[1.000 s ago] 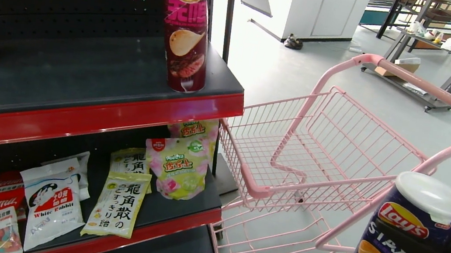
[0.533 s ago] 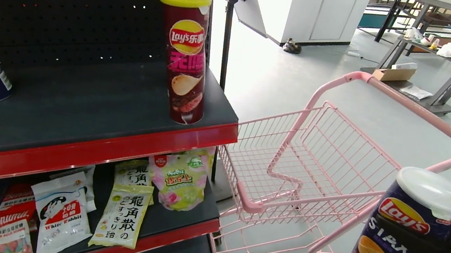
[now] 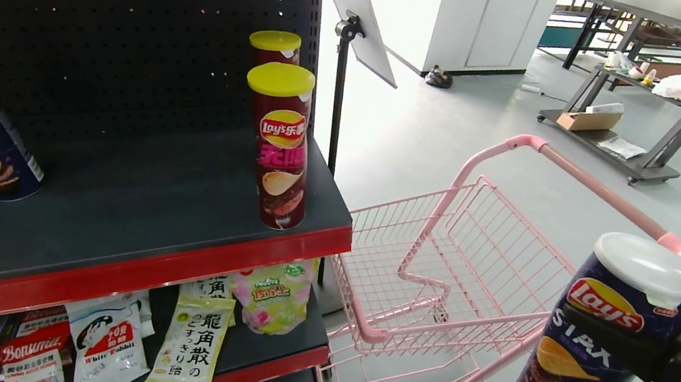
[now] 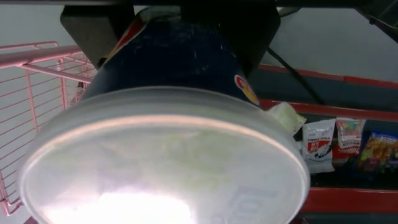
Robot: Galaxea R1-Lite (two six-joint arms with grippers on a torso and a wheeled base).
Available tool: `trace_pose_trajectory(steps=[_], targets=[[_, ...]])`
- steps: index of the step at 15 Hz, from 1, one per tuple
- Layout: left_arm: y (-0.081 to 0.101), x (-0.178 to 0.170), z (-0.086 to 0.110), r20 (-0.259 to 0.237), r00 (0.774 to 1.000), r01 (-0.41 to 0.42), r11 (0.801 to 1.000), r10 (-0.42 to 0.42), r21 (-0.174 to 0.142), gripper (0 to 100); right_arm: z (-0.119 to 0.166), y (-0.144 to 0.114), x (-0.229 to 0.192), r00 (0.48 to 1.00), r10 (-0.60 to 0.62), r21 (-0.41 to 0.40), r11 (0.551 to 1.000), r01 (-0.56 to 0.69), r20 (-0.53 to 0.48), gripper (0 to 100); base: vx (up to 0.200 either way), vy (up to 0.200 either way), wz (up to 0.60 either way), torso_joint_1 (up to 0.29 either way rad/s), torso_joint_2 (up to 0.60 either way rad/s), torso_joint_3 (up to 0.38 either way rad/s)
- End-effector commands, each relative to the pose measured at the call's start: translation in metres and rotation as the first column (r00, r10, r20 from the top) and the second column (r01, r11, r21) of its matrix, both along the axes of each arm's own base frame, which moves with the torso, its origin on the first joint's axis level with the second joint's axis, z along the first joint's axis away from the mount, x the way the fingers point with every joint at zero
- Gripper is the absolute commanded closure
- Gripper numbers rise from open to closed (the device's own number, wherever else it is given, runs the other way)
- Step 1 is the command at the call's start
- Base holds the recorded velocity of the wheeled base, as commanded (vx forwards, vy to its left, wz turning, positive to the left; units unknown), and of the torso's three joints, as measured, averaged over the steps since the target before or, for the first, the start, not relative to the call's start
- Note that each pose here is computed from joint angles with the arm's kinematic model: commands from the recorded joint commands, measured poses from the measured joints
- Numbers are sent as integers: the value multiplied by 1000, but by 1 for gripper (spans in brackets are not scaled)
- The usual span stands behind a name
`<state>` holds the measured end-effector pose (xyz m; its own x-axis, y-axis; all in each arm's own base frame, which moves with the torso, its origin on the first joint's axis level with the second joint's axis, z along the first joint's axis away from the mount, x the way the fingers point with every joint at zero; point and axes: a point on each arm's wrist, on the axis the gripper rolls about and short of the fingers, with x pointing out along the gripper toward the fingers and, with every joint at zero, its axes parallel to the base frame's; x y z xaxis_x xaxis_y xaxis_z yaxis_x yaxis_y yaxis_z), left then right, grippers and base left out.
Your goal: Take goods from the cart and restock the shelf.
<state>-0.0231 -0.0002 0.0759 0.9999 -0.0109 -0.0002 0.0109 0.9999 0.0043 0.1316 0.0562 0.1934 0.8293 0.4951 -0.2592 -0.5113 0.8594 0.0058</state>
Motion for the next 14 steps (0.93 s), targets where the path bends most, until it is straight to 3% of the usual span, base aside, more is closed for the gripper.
trace_pose_trajectory(steps=[1, 10, 14], targets=[[0, 0, 0, 0, 1000, 0, 1000, 0, 0, 0, 1, 2, 4, 1000, 1, -2, 1000, -1, -2, 100, 0, 0, 0, 178, -417, -266], [0, 0, 0, -1, 1000, 0, 1000, 0, 0, 0, 8, 9, 21, 1000, 3, -5, 1000, -3, -8, 100, 0, 0, 0, 162, -376, -223], [0, 0, 0, 0, 1000, 0, 1000, 0, 0, 0, 8, 15, 37, 1000, 3, -1, 1000, -3, 6, 100, -50, 0, 0, 29, -74, -38]])
